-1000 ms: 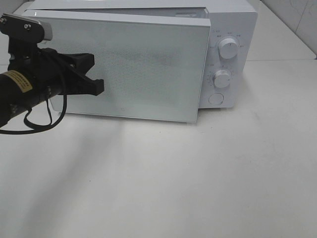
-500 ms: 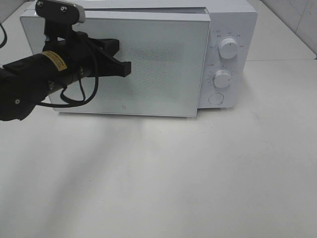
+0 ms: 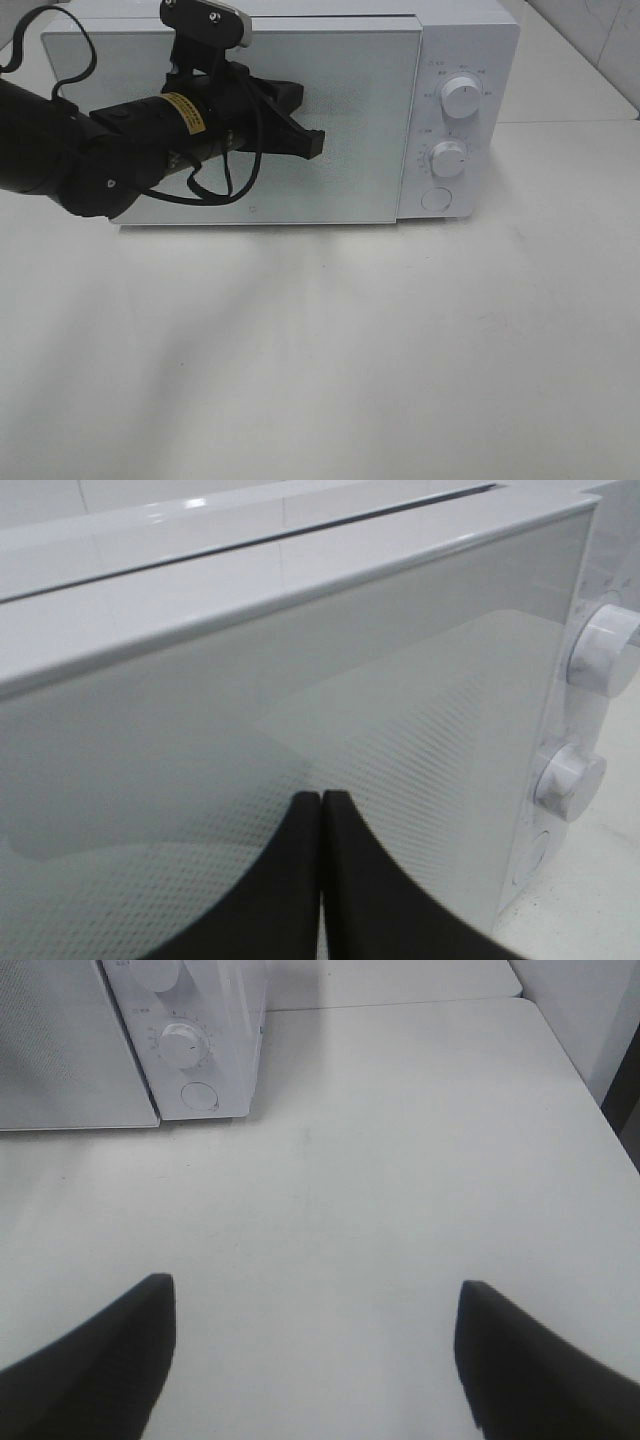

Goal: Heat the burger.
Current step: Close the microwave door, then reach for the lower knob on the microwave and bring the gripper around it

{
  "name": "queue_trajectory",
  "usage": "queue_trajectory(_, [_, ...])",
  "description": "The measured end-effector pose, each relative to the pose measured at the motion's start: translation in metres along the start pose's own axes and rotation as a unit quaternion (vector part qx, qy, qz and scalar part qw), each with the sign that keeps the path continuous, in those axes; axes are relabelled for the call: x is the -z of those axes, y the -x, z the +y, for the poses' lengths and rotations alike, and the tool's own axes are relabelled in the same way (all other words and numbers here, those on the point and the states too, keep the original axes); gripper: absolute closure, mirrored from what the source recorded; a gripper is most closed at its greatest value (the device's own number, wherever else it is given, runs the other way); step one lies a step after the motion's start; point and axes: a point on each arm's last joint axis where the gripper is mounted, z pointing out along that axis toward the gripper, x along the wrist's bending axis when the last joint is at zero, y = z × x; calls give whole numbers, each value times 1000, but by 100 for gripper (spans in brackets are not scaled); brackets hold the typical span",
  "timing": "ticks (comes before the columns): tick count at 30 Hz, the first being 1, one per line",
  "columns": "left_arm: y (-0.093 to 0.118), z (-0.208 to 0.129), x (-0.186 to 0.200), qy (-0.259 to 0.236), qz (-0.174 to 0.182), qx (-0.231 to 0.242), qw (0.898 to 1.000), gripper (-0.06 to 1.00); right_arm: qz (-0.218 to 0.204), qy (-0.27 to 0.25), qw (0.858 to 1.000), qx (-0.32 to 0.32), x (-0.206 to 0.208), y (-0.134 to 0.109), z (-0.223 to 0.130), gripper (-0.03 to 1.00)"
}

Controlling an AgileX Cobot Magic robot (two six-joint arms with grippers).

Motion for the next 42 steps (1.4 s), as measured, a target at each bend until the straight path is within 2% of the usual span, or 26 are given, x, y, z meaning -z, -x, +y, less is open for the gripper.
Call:
queue_trajectory(4, [8, 3, -12, 2, -11, -7, 1000, 94, 0, 0, 1000, 0, 0, 0, 0, 23])
queue_trajectory(14, [11, 6, -23, 11, -20, -12, 1000, 94, -1, 0, 1000, -1, 0, 0, 0, 23])
queue_trajectory(24, [28, 12, -26, 20, -25, 28, 999, 94, -1, 0, 1000, -1, 0, 0, 0, 23])
queue_trajectory(26, [44, 15, -26, 23, -36, 40, 998, 94, -1, 0, 1000, -1, 0, 0, 0, 23])
queue_trajectory(28, [48, 14, -26, 21, -40, 40, 998, 94, -1, 0, 1000, -1, 0, 0, 0, 23])
queue_trajectory(29, [59, 13, -25, 10, -52, 38, 998, 94, -2, 0, 1000, -1, 0, 0, 0, 23])
queue_trajectory(32, [65, 12, -25, 2, -58, 36, 998, 94, -2, 0, 1000, -1, 0, 0, 0, 23])
queue_trajectory(34, [83, 14, -19, -32, -77, 29, 996, 94, -2, 0, 1000, -1, 0, 0, 0, 23])
queue_trajectory(36, [87, 16, -17, -39, -81, 27, 996, 94, -2, 0, 1000, -1, 0, 0, 0, 23])
queue_trajectory(39, [94, 25, -9, -56, -89, 23, 994, 90, -2, 0, 1000, -1, 0, 0, 0, 23])
queue_trajectory(40, [97, 30, -4, -68, -92, 21, 993, 81, -2, 0, 1000, -1, 0, 0, 0, 23])
queue_trajectory(41, [97, 30, -4, -68, -92, 21, 993, 81, -2, 0, 1000, -1, 0, 0, 0, 23])
queue_trajectory(42, [98, 33, -2, -76, -93, 19, 993, 74, -2, 0, 1000, -1, 0, 0, 0, 23])
